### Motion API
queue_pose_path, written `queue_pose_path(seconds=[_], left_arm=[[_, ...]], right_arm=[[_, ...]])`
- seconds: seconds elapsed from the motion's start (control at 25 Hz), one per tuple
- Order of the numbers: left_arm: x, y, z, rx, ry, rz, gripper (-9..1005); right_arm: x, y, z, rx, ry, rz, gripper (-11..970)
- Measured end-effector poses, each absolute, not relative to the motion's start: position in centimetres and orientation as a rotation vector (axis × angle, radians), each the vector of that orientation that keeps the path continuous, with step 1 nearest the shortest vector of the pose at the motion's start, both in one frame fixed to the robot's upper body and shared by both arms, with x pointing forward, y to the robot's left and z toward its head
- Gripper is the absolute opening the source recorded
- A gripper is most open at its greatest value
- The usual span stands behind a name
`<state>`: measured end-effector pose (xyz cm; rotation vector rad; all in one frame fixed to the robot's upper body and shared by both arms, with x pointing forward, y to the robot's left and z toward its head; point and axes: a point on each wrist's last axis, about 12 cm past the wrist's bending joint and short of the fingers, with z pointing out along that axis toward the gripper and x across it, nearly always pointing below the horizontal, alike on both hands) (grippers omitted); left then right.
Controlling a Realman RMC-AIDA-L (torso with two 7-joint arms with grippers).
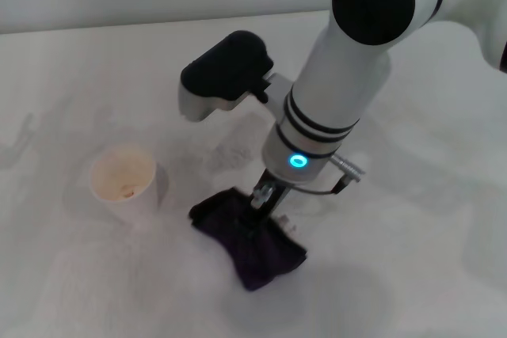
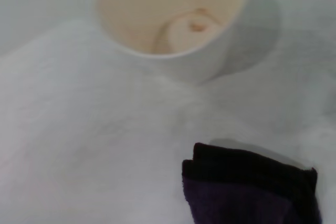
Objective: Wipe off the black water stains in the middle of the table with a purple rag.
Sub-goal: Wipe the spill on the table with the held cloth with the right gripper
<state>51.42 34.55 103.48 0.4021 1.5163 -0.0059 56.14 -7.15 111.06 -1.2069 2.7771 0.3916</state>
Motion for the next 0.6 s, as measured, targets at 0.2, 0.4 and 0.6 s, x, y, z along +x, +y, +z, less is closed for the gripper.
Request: queue_pose_path(seconds=[0.2, 0.4, 0.6], left_arm=[[51.3, 34.5, 103.3, 0.398, 1.522, -0.008, 863], [51.3, 34.6, 103.2, 0.392, 1.534, -0.002, 864], [51.6, 34.6, 103.2, 0.393, 1.538, -0.001, 864]], right_arm=[[57.4, -8.9, 111.1, -1.131, 2.824, 0.208, 123], [58.4, -10.9, 111.7, -1.045, 2.867, 0.047, 122], [58.7, -11.7, 112.1, -1.024, 2.873, -0.031, 121]])
